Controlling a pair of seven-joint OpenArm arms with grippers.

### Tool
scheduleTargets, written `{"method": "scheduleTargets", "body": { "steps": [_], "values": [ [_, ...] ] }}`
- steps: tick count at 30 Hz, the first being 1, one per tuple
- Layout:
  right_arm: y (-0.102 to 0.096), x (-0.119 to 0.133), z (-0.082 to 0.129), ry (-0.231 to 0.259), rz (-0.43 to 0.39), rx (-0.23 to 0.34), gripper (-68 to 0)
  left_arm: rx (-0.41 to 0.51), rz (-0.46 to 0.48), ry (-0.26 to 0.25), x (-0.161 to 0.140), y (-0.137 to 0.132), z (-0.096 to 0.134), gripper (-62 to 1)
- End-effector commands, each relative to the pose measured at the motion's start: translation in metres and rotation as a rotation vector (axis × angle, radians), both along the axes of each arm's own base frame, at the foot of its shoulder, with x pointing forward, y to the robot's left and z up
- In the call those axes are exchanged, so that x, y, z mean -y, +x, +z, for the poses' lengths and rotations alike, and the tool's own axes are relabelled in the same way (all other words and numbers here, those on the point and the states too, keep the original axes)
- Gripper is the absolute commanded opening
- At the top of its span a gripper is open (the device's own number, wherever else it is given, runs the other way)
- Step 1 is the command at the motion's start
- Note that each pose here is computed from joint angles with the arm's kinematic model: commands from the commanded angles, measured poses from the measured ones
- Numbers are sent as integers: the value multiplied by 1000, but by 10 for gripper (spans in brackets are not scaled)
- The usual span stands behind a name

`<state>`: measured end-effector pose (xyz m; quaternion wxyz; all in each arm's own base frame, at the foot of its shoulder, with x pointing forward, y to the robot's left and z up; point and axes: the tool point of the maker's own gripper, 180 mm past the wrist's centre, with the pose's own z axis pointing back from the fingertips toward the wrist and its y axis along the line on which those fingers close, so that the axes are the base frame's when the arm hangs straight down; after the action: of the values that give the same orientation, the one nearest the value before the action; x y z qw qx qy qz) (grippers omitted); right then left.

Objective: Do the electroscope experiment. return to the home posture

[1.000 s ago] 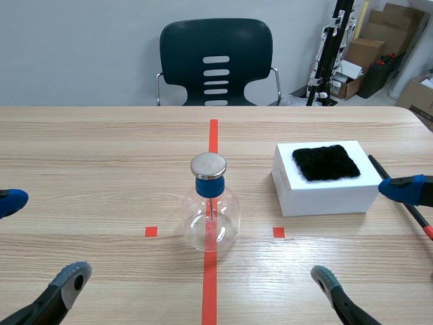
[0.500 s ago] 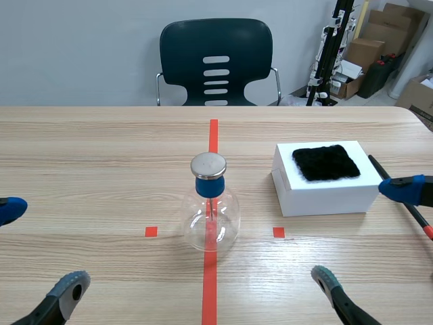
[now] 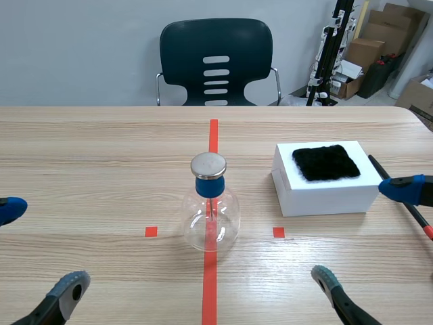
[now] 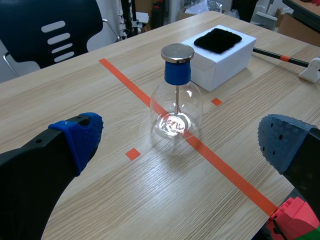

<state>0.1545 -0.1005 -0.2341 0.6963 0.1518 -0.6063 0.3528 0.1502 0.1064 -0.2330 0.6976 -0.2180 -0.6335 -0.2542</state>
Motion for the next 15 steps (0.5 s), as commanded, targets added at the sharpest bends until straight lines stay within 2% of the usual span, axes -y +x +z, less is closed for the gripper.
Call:
{"method": "scheduleTargets", "body": {
  "steps": [1, 15],
  "values": [
    [0, -1, 6, 23, 4, 17, 4, 15, 3, -25, 2, 0, 6, 14],
    [1, -1, 7, 27, 2, 17, 4, 15, 3, -25, 2, 0, 6, 14]
  ]
}}
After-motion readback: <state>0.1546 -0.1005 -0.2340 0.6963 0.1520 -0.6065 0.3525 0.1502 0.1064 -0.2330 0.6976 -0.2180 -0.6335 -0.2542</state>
